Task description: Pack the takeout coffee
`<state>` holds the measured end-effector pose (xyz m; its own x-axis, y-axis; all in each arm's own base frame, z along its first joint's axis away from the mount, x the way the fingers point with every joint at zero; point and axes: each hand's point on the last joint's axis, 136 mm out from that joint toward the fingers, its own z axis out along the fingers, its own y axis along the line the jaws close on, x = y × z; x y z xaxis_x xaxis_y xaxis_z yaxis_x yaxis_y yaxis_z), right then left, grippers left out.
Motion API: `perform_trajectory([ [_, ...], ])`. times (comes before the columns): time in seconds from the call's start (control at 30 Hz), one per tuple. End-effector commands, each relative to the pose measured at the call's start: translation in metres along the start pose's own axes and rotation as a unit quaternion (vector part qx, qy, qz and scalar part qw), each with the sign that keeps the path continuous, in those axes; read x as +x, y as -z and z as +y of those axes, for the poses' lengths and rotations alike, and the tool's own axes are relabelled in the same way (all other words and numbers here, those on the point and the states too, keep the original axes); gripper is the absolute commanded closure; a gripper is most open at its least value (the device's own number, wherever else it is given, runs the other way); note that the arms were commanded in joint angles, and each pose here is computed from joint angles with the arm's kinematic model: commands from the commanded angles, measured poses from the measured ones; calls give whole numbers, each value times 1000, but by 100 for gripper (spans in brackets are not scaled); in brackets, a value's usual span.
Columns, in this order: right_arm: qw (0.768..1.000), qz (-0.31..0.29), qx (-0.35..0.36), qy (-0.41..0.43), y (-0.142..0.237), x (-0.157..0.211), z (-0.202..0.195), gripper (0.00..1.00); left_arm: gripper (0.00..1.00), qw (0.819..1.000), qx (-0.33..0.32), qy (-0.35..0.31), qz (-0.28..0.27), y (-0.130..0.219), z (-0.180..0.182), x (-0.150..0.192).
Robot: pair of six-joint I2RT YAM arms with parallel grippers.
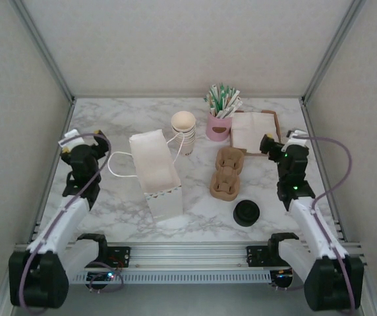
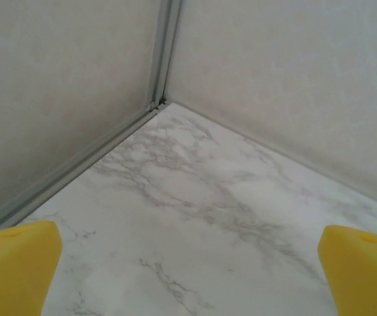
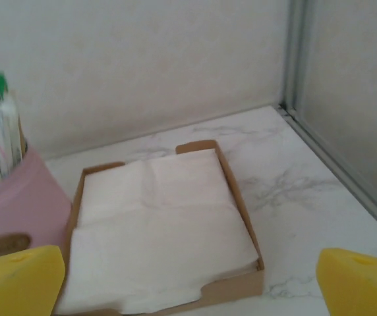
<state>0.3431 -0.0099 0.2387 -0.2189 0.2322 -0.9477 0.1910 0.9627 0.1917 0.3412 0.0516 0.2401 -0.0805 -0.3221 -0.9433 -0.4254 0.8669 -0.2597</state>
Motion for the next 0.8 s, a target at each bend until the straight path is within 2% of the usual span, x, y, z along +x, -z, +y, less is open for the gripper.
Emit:
perform_trajectory([
  [0.0,984,84,118,-104,34,20,-41,1,0,991,-56,47,110,26,24,25],
  [0.03,984,87,111,-111,40,16,-38,1,0,988,-72,72,115,33,30,22],
  [0.1,985,101,73,-118,45,10,-24,1,0,970,-142,153,122,57,55,21],
  [0.13,984,111,55,-125,47,7,-16,1,0,970,-139,161,119,63,56,16],
  [0.27,971,179,32,-153,60,1,2,1,0,979,-41,157,127,85,32,-3],
  [0.37,962,210,23,-173,68,-7,12,1,0,979,16,147,142,103,15,-16],
  [0.6,924,225,-68,-301,62,-47,66,7,0,970,112,108,186,122,-17,-18],
  [0.7,914,215,-92,-331,50,-71,92,10,4,976,64,95,183,113,1,-8],
  [0.77,915,209,-97,-330,45,-85,111,10,15,977,32,106,181,109,13,1],
])
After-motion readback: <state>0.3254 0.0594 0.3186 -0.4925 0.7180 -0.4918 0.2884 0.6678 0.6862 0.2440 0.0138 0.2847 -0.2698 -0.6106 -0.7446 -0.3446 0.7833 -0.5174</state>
